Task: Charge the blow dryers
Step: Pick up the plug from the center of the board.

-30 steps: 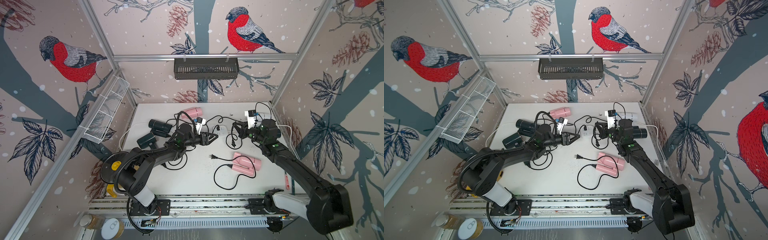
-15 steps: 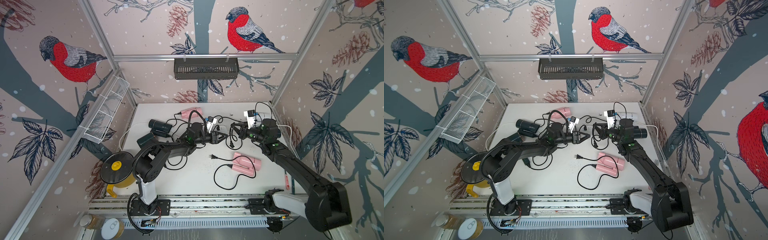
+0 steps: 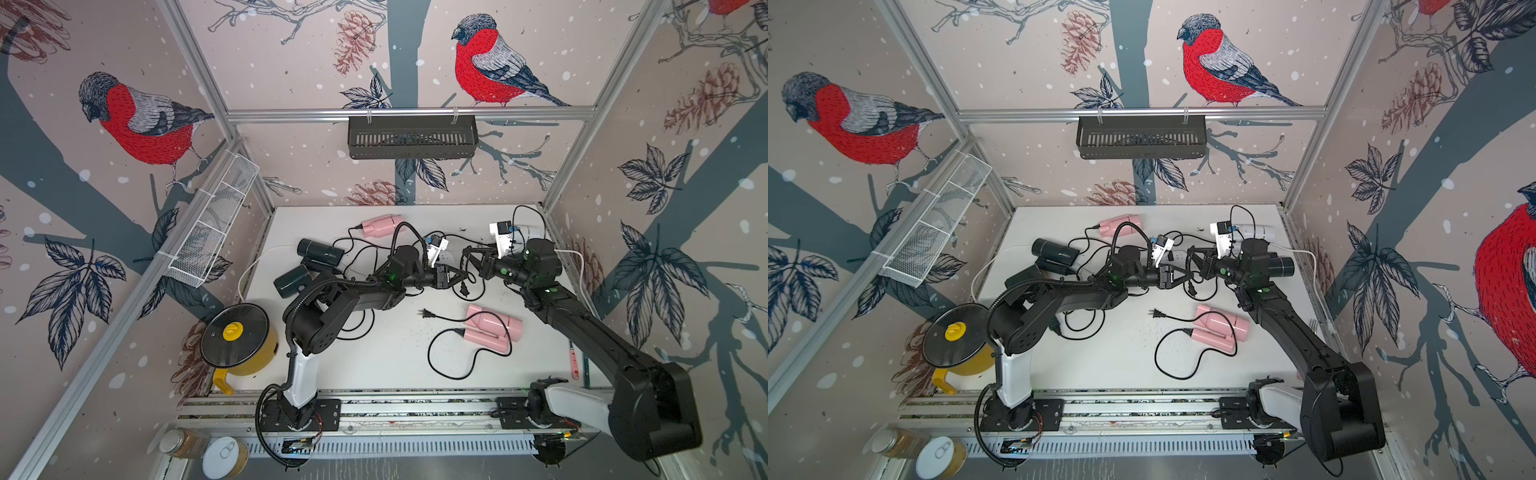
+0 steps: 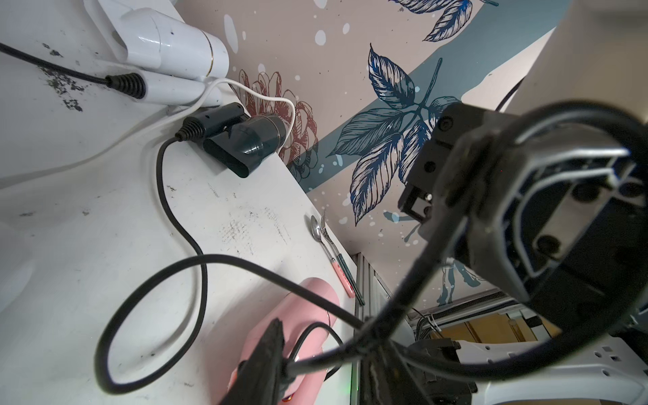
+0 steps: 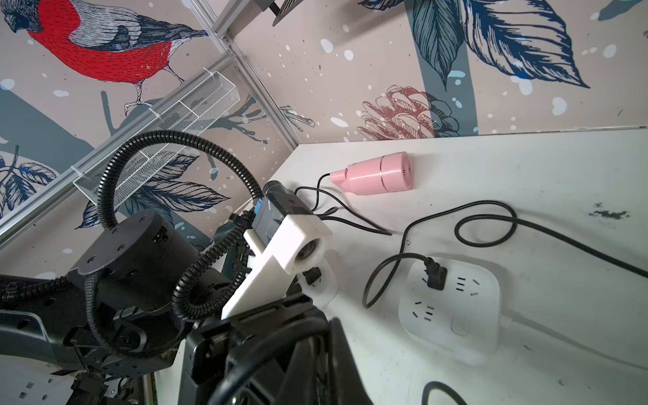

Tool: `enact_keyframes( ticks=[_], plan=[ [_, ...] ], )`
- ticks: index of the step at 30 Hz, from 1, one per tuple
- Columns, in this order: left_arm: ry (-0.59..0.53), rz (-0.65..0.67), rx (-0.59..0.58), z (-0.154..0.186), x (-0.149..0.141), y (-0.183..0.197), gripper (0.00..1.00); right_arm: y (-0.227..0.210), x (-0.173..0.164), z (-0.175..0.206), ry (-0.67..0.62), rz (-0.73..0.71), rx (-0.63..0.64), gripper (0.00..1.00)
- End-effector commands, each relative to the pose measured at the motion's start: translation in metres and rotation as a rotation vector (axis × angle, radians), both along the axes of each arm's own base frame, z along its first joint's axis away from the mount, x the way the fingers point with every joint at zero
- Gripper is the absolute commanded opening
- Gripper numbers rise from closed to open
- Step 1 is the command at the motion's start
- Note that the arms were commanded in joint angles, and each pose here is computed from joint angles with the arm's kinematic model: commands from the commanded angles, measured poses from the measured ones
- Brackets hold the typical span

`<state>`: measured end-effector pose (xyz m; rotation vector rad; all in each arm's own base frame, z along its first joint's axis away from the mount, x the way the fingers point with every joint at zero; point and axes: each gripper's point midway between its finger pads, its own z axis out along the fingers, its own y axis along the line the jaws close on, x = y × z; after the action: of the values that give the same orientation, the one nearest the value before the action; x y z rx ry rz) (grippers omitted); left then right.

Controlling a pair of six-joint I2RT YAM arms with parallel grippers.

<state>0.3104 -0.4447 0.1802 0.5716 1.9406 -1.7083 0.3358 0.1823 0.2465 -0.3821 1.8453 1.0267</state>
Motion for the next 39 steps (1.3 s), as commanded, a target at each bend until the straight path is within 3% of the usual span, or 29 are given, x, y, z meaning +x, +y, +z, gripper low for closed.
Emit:
enact_keyframes(
  ticks=[1,4,8,10,13,17,21,29,34,39],
  plan=[
    [-0.046,0.006,0.009,0.005,0.004,-0.005,0.36,0.002,-0.001,0.003,-0.010,0.018,0.015,0.09],
    [-0.059,0.017,0.039,0.005,0.007,-0.007,0.18,0.000,-0.001,-0.001,0.001,0.007,0.005,0.10],
    [-0.086,0.049,0.090,0.006,0.008,-0.001,0.07,-0.011,0.009,-0.010,0.036,-0.078,-0.042,0.14],
    [-0.108,0.063,0.118,0.008,0.009,0.003,0.05,-0.023,0.016,-0.019,0.065,-0.147,-0.069,0.18],
    [-0.130,0.087,0.177,0.010,0.013,0.008,0.03,-0.041,0.023,-0.028,0.106,-0.236,-0.084,0.31],
    [-0.136,0.163,0.328,0.001,0.027,0.023,0.00,-0.051,0.023,-0.029,0.128,-0.289,-0.127,0.38],
    [-0.184,0.243,0.462,-0.004,0.037,0.043,0.00,-0.043,0.010,-0.024,0.110,-0.246,-0.159,0.34],
    [-0.272,0.267,0.415,0.024,0.040,0.050,0.00,-0.003,-0.022,-0.036,0.132,-0.086,-0.202,0.25],
    [-0.266,0.283,0.475,0.023,0.047,0.053,0.00,0.001,-0.033,-0.037,0.118,-0.137,-0.273,0.19],
    [-0.270,0.283,0.486,0.024,0.049,0.054,0.00,0.009,-0.055,-0.026,0.092,-0.095,-0.229,0.20]
  ],
)
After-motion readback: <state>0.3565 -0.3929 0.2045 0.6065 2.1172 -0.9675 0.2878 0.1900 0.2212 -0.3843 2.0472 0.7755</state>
